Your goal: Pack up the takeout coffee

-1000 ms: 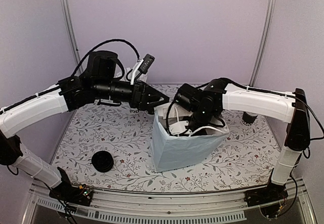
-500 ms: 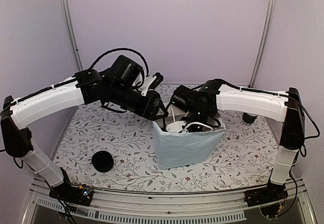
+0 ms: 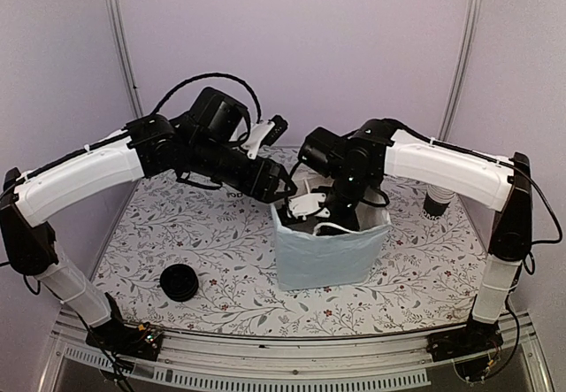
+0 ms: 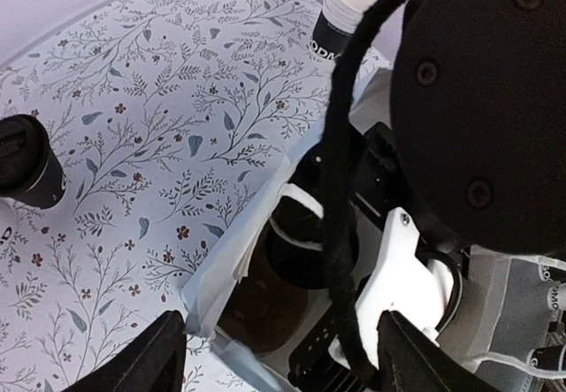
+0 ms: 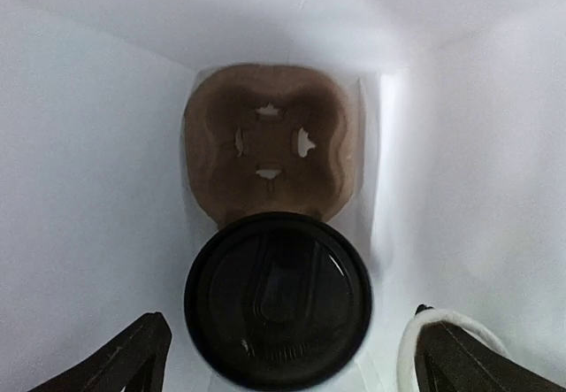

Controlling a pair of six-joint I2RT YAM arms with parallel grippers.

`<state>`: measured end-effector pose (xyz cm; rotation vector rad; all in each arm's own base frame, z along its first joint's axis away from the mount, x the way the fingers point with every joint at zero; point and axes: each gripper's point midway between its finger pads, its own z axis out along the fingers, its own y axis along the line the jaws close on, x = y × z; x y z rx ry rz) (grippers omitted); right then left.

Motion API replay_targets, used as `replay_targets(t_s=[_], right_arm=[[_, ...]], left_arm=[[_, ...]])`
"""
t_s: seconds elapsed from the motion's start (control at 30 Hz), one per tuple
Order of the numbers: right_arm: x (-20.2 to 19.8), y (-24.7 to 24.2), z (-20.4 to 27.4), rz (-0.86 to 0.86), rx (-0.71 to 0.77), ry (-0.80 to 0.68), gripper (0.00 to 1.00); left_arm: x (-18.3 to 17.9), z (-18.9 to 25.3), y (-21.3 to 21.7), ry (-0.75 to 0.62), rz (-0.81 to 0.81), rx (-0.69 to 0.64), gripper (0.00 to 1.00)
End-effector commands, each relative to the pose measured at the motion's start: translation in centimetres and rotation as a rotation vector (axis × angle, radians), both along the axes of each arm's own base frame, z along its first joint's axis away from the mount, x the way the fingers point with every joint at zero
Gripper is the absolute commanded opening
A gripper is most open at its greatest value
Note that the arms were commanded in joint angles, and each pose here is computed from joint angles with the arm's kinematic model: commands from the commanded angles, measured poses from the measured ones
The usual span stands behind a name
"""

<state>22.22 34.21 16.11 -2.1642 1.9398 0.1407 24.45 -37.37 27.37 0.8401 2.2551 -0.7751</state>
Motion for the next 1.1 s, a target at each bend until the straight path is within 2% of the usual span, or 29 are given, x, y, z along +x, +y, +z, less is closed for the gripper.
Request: replay_targets(t_s=[0.0, 0.27, 0.57, 0.8, 1.07], right_arm=[[-0.3, 0.2, 3.7, -0.014, 0.072, -0.003, 0.99], [-0.8, 0.0, 7.1, 0.025, 0.137, -0.038, 0.99], [-0.6, -0.5, 10.2, 0.052, 0.216, -0.146, 0.99], [-2.3, -0.9, 14.9, 0.171, 0.353, -0.225, 0.99], [-1.4, -1.8, 17.5, 0.162, 0.38, -0.345, 0.99]], left_arm=[[-0.1, 2.4, -0.9, -0.062, -0.033, -0.046, 0.76], [0.4, 5.8, -0.2, -0.154, -0.044, -0.079, 0.76], [1.1, 5.9, 1.2, -0.178, -0.081, -0.078, 0.75], [0.3, 3.8, 1.6, -0.172, -0.203, -0.066, 0.74], [1.4, 1.4, 0.9, -0.191, -0.282, 0.037, 0.72]])
